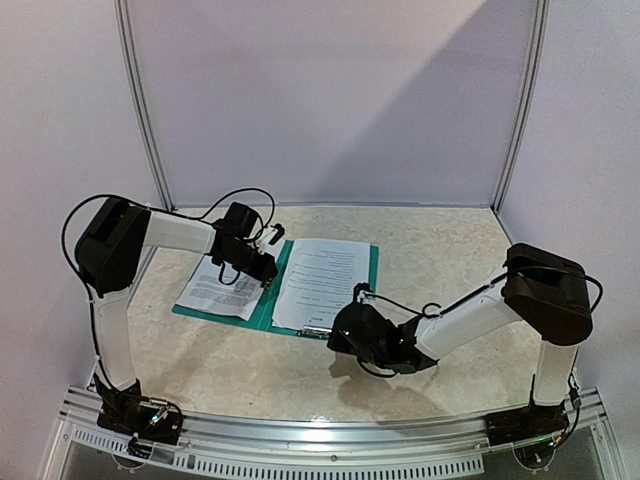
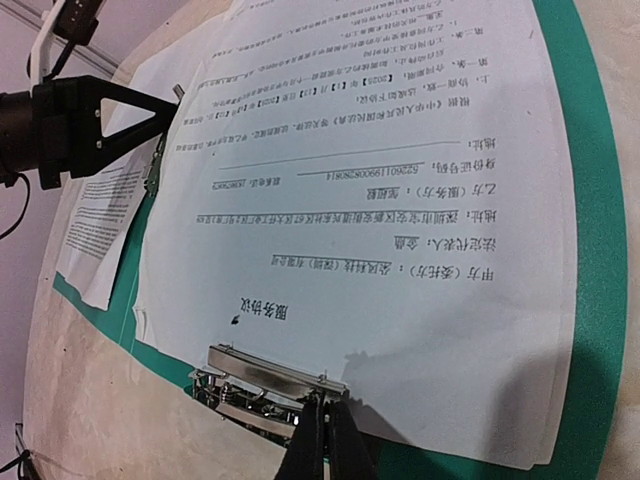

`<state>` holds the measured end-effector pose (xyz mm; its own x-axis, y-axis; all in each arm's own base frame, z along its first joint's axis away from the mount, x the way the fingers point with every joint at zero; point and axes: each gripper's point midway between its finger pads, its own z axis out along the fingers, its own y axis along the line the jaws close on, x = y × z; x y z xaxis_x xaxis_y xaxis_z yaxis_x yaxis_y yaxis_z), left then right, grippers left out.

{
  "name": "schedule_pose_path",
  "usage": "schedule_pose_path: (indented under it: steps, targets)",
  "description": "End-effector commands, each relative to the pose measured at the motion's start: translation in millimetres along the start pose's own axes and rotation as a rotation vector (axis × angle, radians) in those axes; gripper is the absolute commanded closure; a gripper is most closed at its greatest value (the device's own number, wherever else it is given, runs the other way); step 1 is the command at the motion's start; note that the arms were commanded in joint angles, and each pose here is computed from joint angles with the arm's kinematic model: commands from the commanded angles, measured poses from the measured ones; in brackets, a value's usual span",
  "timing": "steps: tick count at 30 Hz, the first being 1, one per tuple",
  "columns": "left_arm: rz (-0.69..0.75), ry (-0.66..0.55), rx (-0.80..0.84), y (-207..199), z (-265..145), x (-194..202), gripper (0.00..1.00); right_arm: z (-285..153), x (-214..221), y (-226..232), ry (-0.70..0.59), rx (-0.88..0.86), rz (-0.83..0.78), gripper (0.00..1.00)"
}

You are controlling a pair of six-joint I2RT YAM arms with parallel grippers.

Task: Put the files into the folder
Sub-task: Clamp the file and folder with some files.

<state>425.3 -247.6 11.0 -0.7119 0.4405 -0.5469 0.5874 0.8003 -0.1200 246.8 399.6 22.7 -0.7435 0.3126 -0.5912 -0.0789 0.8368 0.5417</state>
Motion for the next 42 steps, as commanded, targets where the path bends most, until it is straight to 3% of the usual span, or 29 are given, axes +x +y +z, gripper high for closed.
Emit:
schedule_pose_path:
  steps: [1,15,28,42]
  targets:
    - [-0.057,0.316,0.169,-40,23,102,0.82,-9,81,-87,0.282,0.263,-0.197,1.00]
    - [-0.068,0.320,0.179,-40,25,106,0.81,-18,107,-95,0.329,0.325,-0.266,1.00]
    - [-0.073,0.322,0.184,-40,26,106,0.81,-22,134,-103,0.390,0.398,-0.443,1.00]
    - [-0.075,0.323,0.189,-40,26,107,0.81,-26,131,-54,0.401,0.208,-0.453,1.00]
